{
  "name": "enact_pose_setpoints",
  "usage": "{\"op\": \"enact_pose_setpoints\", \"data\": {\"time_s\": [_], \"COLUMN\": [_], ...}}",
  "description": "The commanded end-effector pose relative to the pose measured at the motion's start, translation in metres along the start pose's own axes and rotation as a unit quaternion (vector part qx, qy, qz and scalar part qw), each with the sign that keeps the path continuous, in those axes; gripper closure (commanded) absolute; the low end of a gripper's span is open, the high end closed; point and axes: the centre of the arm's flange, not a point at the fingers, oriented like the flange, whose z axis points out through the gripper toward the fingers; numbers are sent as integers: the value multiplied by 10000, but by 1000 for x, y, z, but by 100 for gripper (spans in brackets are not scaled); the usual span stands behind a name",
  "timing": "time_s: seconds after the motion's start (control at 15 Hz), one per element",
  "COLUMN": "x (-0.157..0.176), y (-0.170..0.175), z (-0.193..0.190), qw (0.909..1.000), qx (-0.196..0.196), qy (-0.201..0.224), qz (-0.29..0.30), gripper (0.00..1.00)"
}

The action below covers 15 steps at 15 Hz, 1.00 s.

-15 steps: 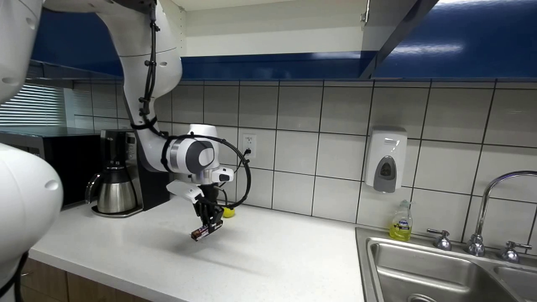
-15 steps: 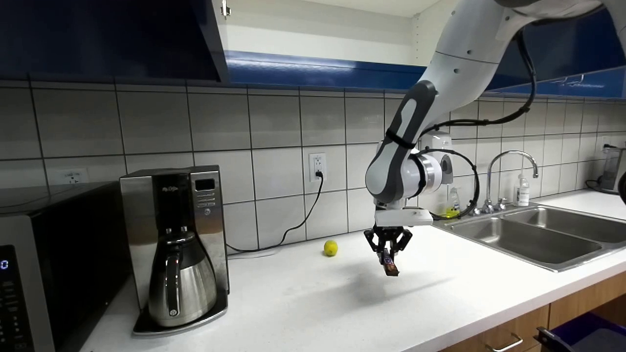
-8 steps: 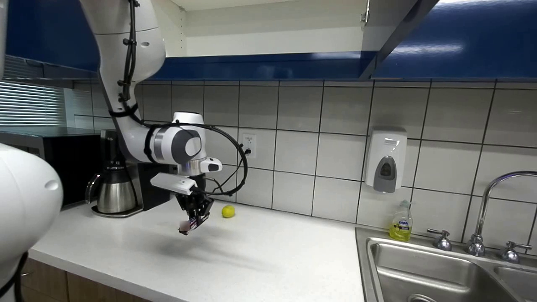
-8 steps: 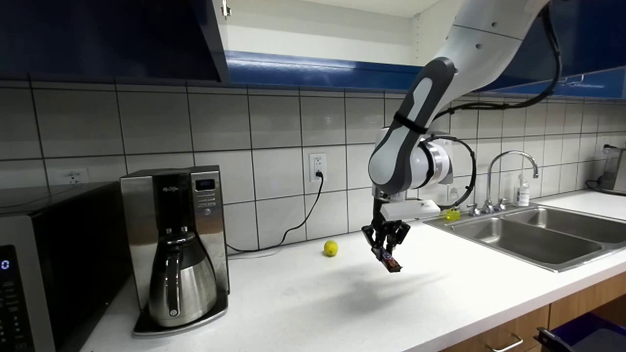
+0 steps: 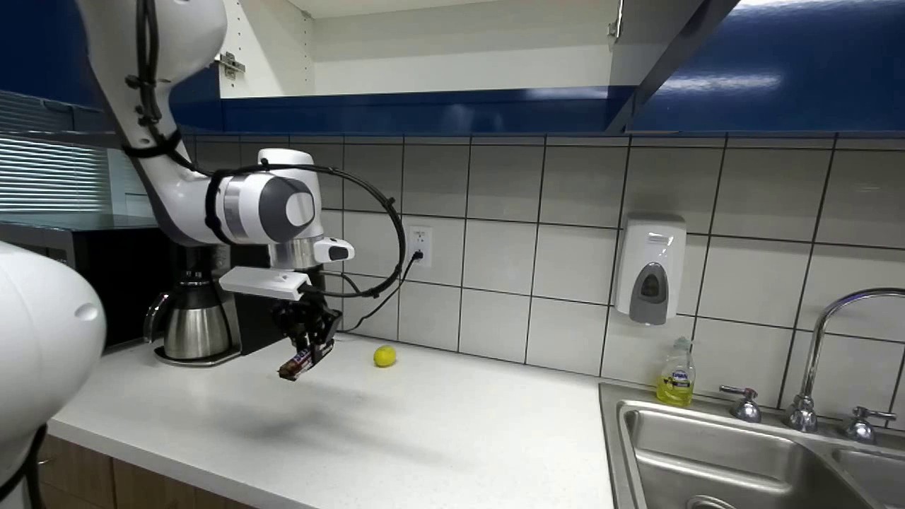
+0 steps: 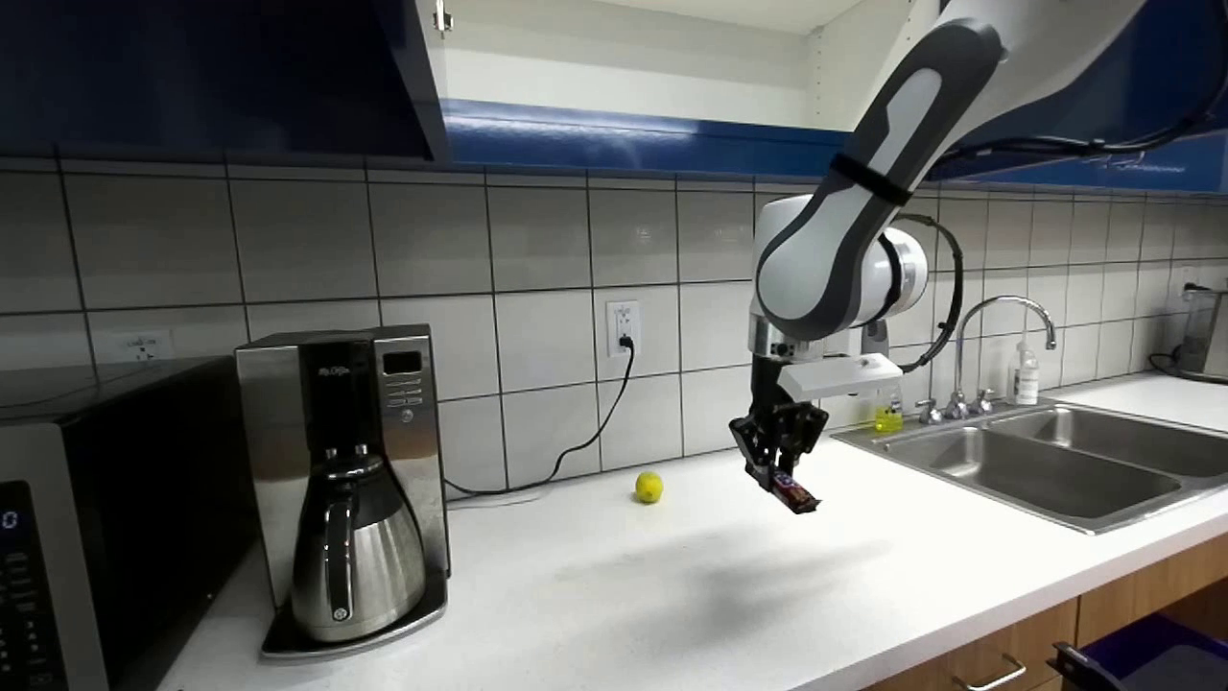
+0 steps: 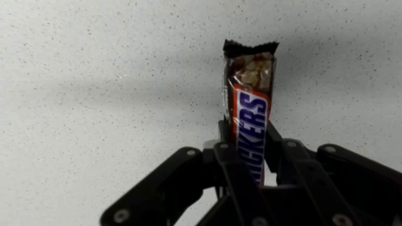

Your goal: Put the candy bar into the cupboard

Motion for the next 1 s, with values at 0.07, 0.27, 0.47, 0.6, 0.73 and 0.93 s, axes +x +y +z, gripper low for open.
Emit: {"op": "enact_pose_setpoints", "data": {"time_s": [0.07,0.27,0.47,0.6,0.73,0.93], "x": [-33,-38,-38,-37,-35,-28], "y": [-3,-5,-7,-7,-7,-4], "z": [-82,-140,-201,-242,-282,-338], "qw": [9993,9972,9929,9887,9836,9735], "qx": [-85,-116,-159,-192,-216,-241], "qy": [352,731,1173,1482,1792,2272], "qz": [-115,-133,-120,-88,-34,62], "gripper": [93,93,93,93,93,93]}}
